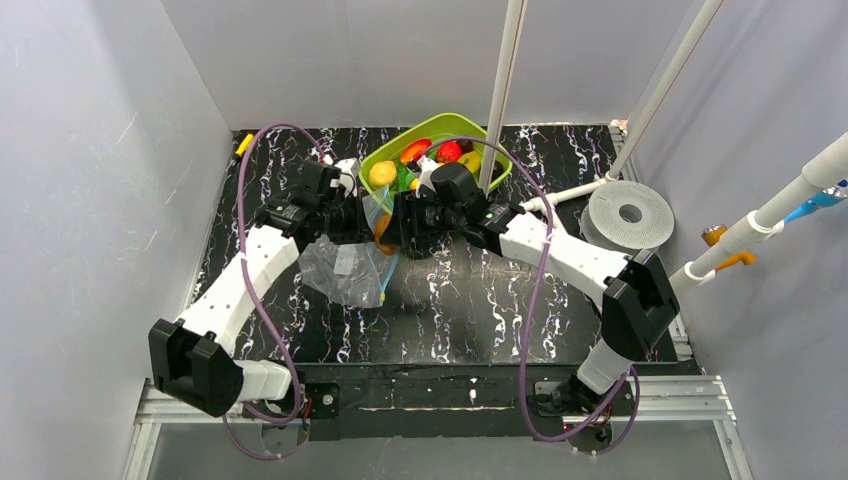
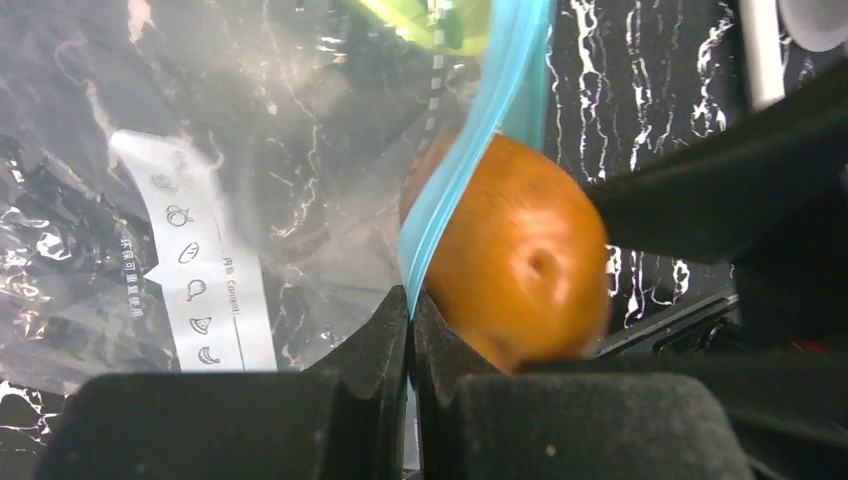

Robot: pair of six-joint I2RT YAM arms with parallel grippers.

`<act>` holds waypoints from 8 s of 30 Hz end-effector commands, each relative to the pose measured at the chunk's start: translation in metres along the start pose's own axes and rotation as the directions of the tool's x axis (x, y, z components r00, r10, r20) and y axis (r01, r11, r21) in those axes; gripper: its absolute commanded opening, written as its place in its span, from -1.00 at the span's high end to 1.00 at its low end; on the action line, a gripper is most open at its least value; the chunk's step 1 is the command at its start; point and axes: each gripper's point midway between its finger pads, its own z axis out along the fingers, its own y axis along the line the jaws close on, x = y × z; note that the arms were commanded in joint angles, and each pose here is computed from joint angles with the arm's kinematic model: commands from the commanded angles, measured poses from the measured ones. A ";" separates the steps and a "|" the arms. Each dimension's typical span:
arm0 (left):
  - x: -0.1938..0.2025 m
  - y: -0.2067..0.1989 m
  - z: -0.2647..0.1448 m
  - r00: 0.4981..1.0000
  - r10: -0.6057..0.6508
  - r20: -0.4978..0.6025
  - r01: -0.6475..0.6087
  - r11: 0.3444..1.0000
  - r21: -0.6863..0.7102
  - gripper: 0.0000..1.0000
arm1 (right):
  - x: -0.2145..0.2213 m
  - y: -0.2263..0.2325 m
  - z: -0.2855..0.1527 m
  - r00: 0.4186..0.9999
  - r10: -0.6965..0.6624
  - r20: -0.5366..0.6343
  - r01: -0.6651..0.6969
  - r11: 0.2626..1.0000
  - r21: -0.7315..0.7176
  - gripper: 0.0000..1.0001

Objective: Place the food in the zip-top bag and seal the zipper
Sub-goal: Place the fake vegetable in the zipper food storage bag, then adjust the zipper food storage bag at the center of the board, then pick up the fake fruit from the bin, then place the fake fruit in the zipper food storage bag.

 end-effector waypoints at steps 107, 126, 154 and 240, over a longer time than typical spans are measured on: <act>-0.040 0.076 -0.087 0.951 0.126 0.282 0.011 0.898 -0.439 1.00 | -0.124 -0.124 0.008 0.755 -0.560 -0.341 0.568 0.299 0.767 -0.77; -0.035 0.088 -0.062 0.939 0.167 0.301 -0.023 0.903 -0.429 1.00 | -0.106 -0.253 0.027 0.738 -0.421 -0.527 0.641 0.196 0.742 -0.97; -0.026 0.098 -0.057 0.938 0.116 0.325 0.028 0.914 -0.405 1.00 | -0.113 -0.275 0.032 0.747 -0.395 -0.536 0.622 0.127 0.773 -0.07; -0.022 0.056 -0.073 0.909 0.084 0.409 -0.007 0.983 -0.186 1.00 | -0.074 0.098 0.044 0.991 0.054 0.126 -0.022 0.970 -0.244 0.60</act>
